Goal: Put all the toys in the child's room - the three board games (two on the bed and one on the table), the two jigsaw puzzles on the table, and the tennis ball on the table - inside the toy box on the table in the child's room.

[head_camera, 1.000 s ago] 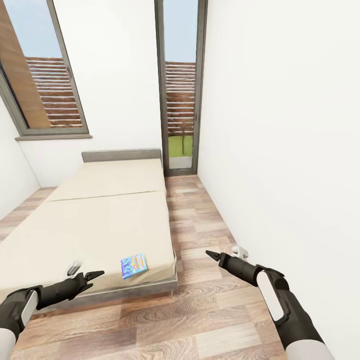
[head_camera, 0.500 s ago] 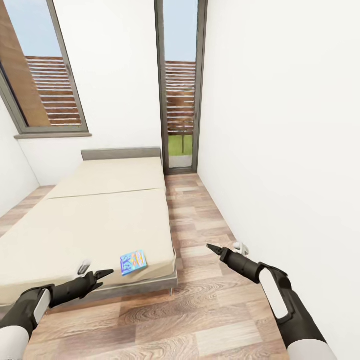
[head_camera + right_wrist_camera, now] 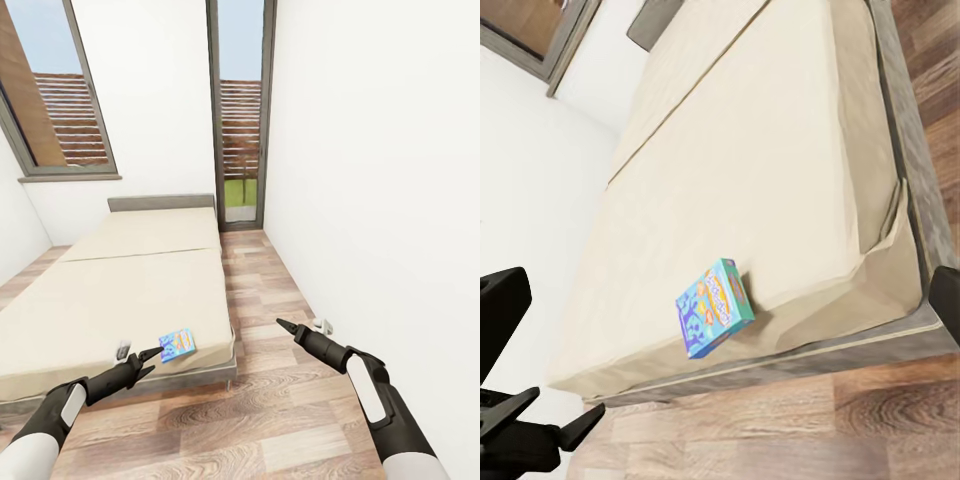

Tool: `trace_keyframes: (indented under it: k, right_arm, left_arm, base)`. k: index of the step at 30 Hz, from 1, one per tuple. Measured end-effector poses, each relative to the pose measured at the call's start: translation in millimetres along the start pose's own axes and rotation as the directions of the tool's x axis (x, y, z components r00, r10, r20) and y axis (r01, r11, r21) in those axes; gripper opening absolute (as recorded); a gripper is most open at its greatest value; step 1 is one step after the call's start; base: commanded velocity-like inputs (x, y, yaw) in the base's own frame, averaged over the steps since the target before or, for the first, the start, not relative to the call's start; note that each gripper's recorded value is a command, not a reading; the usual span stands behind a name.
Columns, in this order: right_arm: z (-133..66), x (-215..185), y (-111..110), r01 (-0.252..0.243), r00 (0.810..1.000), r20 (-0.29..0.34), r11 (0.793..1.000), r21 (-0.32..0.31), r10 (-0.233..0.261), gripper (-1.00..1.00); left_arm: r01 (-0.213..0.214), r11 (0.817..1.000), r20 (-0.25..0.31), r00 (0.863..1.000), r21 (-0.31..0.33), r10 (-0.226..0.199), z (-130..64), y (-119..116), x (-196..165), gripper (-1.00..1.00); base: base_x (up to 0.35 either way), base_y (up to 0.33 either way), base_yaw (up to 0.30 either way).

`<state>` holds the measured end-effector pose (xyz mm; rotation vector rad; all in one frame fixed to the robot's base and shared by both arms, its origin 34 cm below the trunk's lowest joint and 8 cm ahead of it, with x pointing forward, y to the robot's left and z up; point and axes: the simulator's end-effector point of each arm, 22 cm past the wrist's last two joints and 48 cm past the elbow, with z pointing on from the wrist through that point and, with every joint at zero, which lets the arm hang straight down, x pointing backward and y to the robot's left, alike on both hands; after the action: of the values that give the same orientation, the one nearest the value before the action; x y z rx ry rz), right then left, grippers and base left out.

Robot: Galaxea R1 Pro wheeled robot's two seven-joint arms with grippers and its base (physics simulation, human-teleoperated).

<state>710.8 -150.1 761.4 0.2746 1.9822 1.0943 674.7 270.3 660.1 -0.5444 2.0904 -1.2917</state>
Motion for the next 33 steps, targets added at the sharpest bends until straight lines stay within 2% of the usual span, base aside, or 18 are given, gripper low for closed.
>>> trace_keyframes:
  k: [13,19,24,33]
  right_arm:
    - [3.7,13.6,-13.5,0.004,1.000,0.004,1.000,-0.011,-0.003,1.00]
    - [6.3,22.6,-22.0,0.001,1.000,0.003,1.000,-0.013,0.000,1.00]
    - [8.0,30.1,-30.5,-0.001,1.000,0.002,1.000,-0.011,0.001,1.00]
    - [10.3,42.0,-45.7,-0.004,1.000,0.002,1.000,-0.009,0.004,1.00]
  left_arm:
    - [0.013,1.000,-0.004,1.000,0.011,-0.013,10.0,20.6,14.5,1.00]
    - [0.060,0.998,-0.026,0.998,0.012,-0.059,16.5,39.1,35.7,1.00]
    - [0.073,0.997,-0.029,0.997,0.014,-0.073,18.4,50.2,42.9,1.00]
    - [0.091,0.995,0.008,0.996,0.026,-0.092,14.3,68.4,38.6,1.00]
  base:
    - [0.000,0.000,0.000]
    - [0.000,0.000,0.000]
    - [0.000,0.000,0.000]
    - [0.000,0.000,0.000]
